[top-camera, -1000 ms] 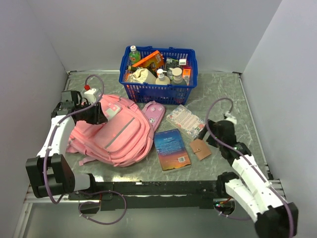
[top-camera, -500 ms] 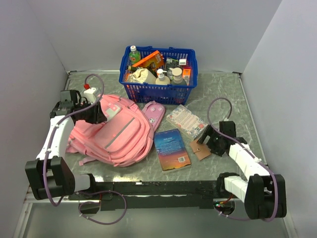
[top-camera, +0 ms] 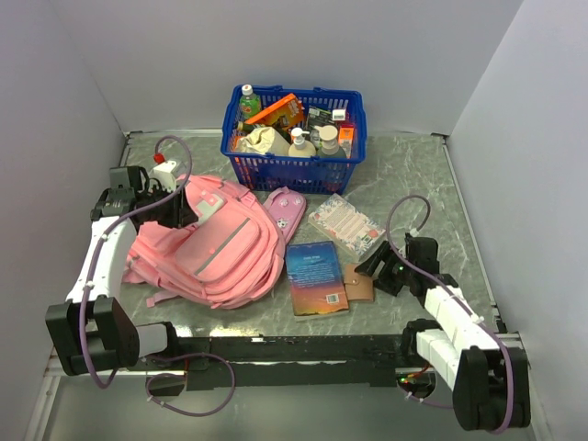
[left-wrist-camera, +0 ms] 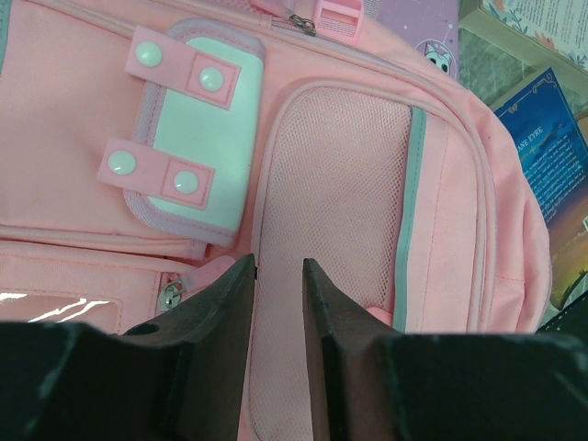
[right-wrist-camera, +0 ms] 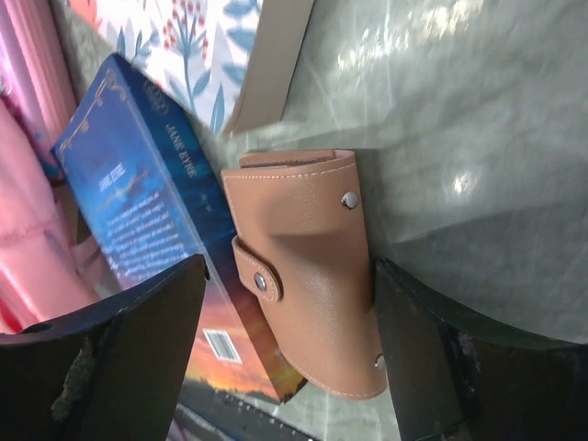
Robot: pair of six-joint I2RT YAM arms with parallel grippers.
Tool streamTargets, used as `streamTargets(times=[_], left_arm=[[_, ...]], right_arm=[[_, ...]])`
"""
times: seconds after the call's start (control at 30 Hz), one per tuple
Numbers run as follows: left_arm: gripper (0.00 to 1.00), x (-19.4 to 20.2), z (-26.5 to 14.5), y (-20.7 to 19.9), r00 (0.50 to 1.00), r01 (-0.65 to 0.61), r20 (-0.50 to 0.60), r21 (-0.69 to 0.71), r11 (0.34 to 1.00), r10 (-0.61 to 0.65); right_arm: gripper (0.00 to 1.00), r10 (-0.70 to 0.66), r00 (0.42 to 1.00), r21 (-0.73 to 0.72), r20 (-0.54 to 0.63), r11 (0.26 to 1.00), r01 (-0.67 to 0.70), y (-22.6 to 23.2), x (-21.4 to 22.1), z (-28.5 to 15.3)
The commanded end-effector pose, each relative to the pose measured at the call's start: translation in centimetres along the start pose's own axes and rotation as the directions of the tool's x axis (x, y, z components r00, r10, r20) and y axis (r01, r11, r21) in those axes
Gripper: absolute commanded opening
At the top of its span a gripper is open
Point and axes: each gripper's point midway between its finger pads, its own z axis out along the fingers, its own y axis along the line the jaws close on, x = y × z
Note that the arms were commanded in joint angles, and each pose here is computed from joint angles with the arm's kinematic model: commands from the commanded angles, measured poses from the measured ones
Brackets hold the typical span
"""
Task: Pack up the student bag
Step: Pick up the personal item from the center of the board.
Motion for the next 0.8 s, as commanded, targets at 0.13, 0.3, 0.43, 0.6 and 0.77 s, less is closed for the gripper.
streamTargets(times=[0.13, 0.3, 0.43, 0.6, 0.77], left_arm=[[0.33, -2.1, -0.8, -0.6, 0.997, -0.032, 0.071, 0.011, 0.999, 0.031], [0.33, -1.9, -0.7, -0.4, 0.998, -0.031, 0.063, 0.006, 0.999, 0.031], [0.33, -1.9, -0.5, -0.3, 0.998, -0.026, 0.065, 0.012, 1.0, 0.025], [0.33, -1.7, -0.3, -0.4, 0.998, -0.019, 0.062, 0.015, 1.0, 0.018], [0.33, -2.0, -0.4, -0.4, 0.997, -0.023, 0.07, 0.012, 1.0, 0.022]], right_arm=[[0.74, 0.062, 0.998, -0.144, -0.021, 0.988, -0.064, 2.5, 1.1, -0.8], [0.72, 0.02, 0.999, -0.226, 0.042, 0.974, -0.01, 4.7, -0.2, -2.1], [0.71, -0.014, 0.998, -0.253, 0.066, 0.967, 0.03, 5.7, -0.7, -2.9], [0.7, 0.006, 1.0, -0.254, 0.028, 0.967, 0.001, 4.5, 0.5, -1.7], [0.68, 0.029, 1.0, -0.294, -0.006, 0.955, -0.029, 4.1, 1.8, -1.1]])
